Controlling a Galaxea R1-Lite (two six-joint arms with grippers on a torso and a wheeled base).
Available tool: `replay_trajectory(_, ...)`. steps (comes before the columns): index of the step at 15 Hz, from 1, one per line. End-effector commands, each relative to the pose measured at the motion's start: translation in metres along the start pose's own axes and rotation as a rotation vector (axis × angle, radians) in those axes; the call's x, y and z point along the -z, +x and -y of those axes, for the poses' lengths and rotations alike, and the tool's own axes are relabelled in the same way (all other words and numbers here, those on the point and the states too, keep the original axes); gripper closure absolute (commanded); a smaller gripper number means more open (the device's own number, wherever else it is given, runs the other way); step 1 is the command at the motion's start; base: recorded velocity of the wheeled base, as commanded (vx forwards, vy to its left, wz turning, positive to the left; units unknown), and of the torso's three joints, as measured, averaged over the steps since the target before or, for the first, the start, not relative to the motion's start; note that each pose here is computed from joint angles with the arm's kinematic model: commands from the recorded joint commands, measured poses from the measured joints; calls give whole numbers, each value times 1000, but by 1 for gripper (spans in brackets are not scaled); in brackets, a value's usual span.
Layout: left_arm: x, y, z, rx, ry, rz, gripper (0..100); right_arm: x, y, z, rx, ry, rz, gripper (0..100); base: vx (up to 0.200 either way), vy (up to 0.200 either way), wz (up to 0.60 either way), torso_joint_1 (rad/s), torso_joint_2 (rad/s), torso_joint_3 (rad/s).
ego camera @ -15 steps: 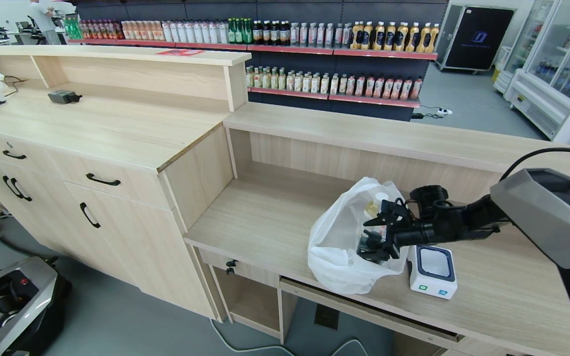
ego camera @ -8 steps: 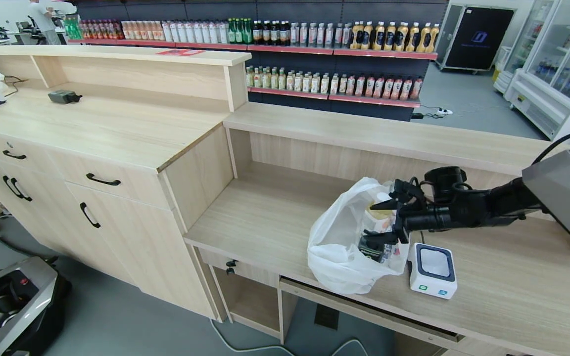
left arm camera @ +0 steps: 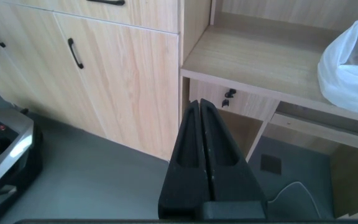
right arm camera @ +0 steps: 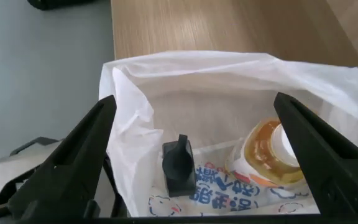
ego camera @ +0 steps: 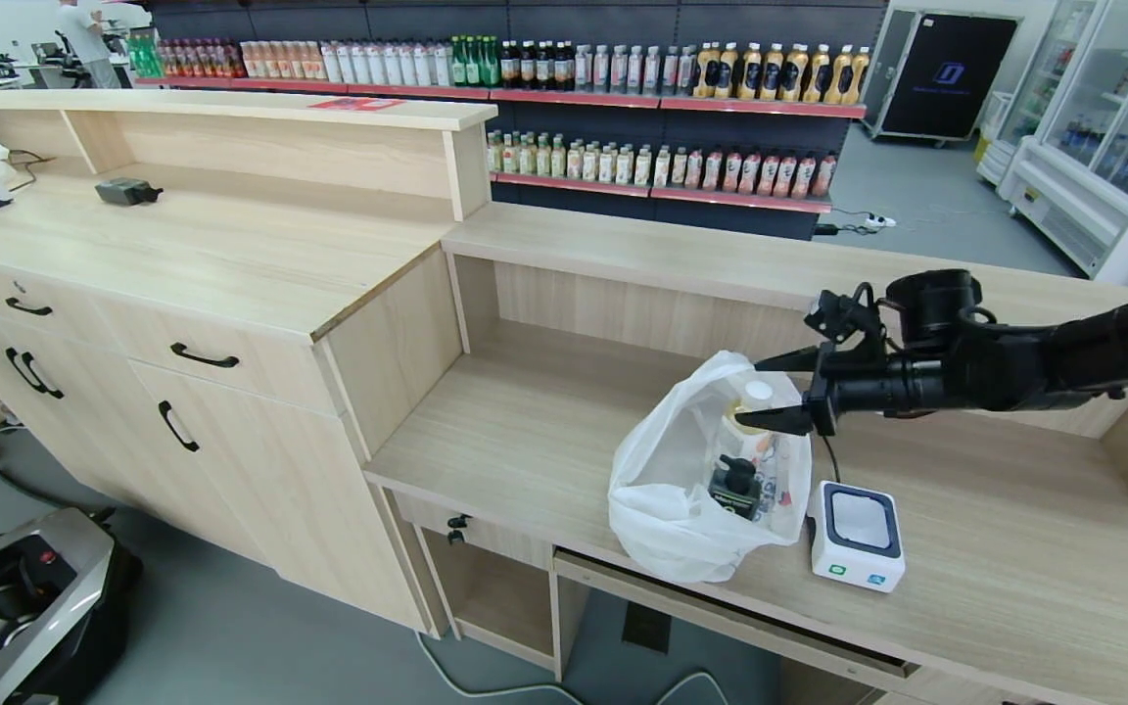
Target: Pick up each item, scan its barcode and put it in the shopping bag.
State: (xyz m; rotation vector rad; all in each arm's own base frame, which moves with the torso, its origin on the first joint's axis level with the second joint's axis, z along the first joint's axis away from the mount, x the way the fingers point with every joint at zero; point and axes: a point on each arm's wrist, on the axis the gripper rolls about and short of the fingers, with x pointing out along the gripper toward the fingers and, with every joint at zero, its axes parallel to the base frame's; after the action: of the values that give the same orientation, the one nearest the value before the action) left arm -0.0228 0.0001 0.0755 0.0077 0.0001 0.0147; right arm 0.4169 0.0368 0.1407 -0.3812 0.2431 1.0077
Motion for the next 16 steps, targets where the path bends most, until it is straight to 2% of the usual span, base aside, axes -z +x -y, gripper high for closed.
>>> replay_trajectory(1,0,0,0,-1,0,0,100,-43,-55,-18,60,-28,23,0,0,0,0,0,0,0)
replay_trajectory(2,0,0,0,-1,0,0,100,-49,-67,-22,72,-23,19,0,0,0,0,0,0,0)
replay_trajectory(5,0,0,0,-1,0,0,100,-57,-132,-26,232,-17,-8,0,0,0,0,0,0,0)
replay_trajectory(8,0,0,0,-1,0,0,100,-71,-165,-31,408,-10,-53,0,0,0,-600,4,5,1)
replay_trajectory(9,0,0,0,-1,0,0,100,-76,-169,-32,450,17,-50,0,0,0,-600,2,-7,2)
replay_trajectory(11,0,0,0,-1,0,0,100,-90,-182,-39,628,153,-45,0,0,0,-600,-5,-2,2)
replay_trajectory(13,0,0,0,-1,0,0,100,-93,-189,-48,739,226,-50,0,0,0,-600,12,-3,0)
replay_trajectory(14,0,0,0,-1,0,0,100,-91,-193,-55,776,240,-54,0,0,0,-600,-2,2,2)
replay_trajectory(16,0,0,0,-1,0,0,100,-83,-201,-76,810,284,3,0,0,0,0,0,0,0)
